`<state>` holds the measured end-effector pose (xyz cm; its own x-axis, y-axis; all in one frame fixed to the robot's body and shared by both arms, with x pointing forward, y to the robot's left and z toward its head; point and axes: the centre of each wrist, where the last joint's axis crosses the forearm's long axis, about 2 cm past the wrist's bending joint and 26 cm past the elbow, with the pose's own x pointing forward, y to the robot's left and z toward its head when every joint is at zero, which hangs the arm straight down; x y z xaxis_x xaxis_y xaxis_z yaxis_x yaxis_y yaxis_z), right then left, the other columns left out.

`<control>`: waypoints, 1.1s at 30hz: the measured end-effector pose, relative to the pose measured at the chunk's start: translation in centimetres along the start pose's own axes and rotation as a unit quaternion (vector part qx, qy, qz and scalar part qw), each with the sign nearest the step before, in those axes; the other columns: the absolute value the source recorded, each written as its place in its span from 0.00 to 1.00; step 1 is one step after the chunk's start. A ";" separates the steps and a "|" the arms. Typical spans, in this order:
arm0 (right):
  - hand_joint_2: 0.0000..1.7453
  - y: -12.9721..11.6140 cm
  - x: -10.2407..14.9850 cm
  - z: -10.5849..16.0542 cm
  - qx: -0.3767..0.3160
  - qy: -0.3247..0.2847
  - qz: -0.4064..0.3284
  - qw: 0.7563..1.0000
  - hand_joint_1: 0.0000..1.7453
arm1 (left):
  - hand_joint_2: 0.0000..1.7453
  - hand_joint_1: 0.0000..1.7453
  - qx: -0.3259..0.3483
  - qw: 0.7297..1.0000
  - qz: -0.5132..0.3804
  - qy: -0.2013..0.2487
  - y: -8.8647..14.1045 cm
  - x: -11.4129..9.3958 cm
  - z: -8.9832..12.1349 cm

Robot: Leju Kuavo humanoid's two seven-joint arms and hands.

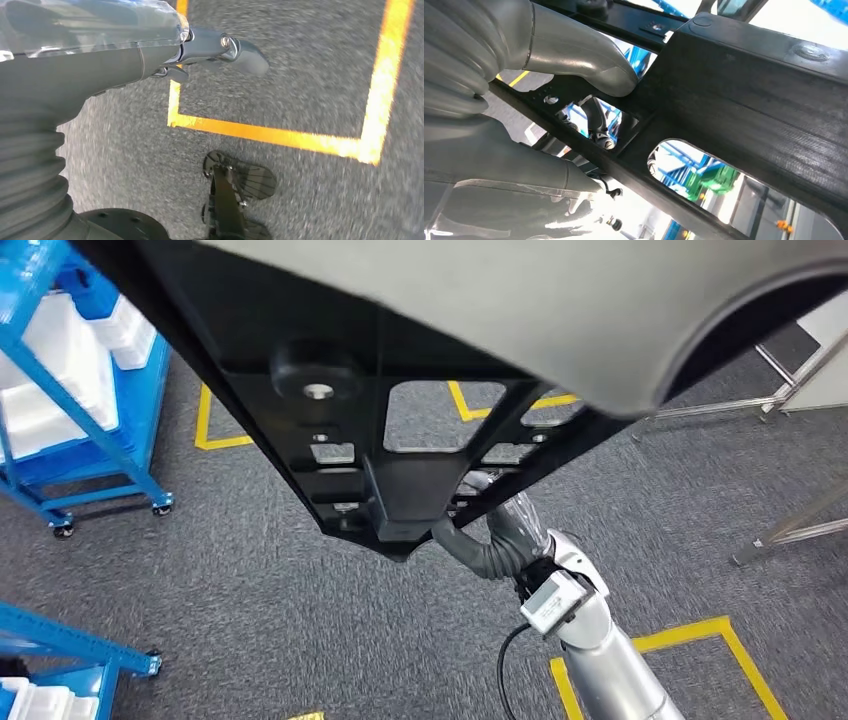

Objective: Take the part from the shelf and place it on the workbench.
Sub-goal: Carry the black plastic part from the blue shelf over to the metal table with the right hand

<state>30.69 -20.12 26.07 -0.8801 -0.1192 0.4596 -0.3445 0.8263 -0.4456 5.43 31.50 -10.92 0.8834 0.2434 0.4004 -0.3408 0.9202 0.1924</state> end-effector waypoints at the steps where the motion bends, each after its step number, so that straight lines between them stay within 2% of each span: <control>1: 1.00 0.0 0.0 0.0 0.000 0.001 0.000 1.000 1.00 | 1.00 0.00 -0.001 1.000 0.000 0.001 0.0 -0.1 0.0; 33: 1.00 -0.3 -0.7 1.8 -0.005 0.027 -0.016 1.000 1.00 | 1.00 0.00 -0.017 1.000 -0.009 0.019 -0.8 -0.8 0.4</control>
<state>30.82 -21.22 24.51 -0.8501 -0.1154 0.5138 -0.3682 0.8279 -0.4232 4.90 30.44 -11.03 0.9007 0.2376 0.3636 -0.3145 0.9341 0.1687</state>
